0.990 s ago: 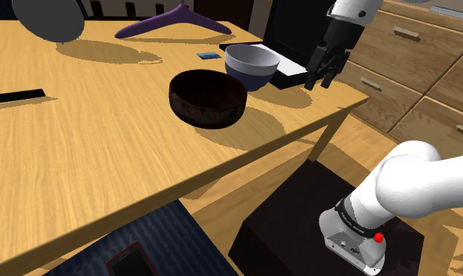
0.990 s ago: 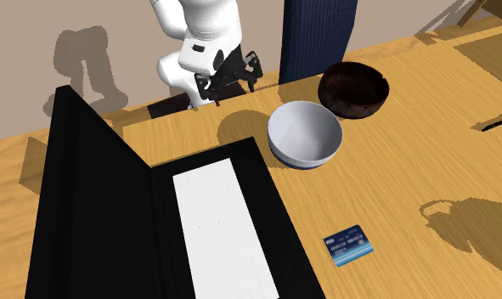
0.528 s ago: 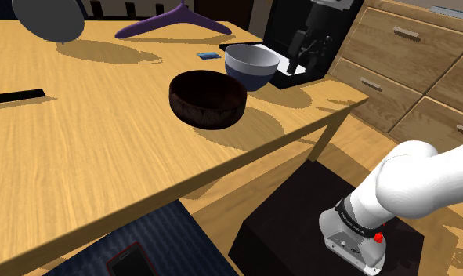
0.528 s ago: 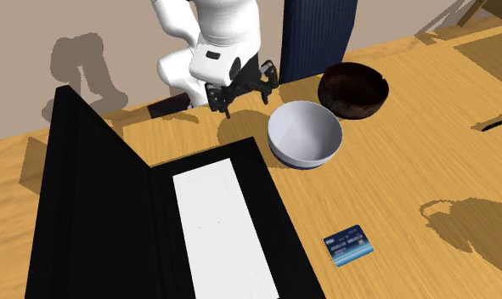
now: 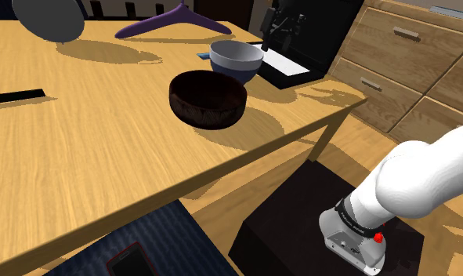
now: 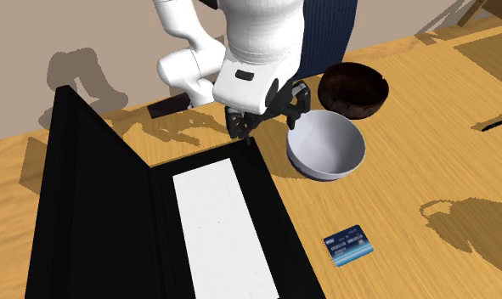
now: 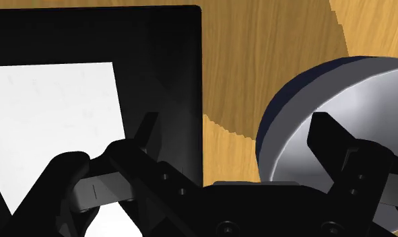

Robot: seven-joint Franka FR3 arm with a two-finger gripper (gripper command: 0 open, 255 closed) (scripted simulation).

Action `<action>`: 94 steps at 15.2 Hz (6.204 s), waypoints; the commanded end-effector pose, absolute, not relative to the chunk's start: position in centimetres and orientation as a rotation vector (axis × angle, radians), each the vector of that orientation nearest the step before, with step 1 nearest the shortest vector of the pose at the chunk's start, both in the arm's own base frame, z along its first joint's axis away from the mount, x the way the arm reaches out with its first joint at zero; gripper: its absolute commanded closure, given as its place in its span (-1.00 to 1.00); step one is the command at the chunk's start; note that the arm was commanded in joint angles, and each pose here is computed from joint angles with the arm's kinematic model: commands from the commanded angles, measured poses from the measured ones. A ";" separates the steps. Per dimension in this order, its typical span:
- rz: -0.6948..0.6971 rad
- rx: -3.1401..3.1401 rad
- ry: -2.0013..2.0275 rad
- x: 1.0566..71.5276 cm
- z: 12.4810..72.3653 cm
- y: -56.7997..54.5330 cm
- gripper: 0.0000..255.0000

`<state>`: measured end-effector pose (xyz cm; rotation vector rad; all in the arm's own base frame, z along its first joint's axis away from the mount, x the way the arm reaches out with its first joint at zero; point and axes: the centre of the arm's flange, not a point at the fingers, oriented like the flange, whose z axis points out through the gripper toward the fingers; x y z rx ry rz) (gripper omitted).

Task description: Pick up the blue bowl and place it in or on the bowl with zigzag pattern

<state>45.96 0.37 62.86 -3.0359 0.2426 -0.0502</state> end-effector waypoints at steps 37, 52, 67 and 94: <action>-0.109 -2.896 -0.496 47.2 66.9 10.2 -1.00; -0.109 -2.896 -0.496 47.4 63.0 11.0 -1.00; -0.067 -2.946 -0.507 50.4 63.0 7.3 -1.00; -0.023 -2.997 -0.519 53.5 59.2 4.0 1.00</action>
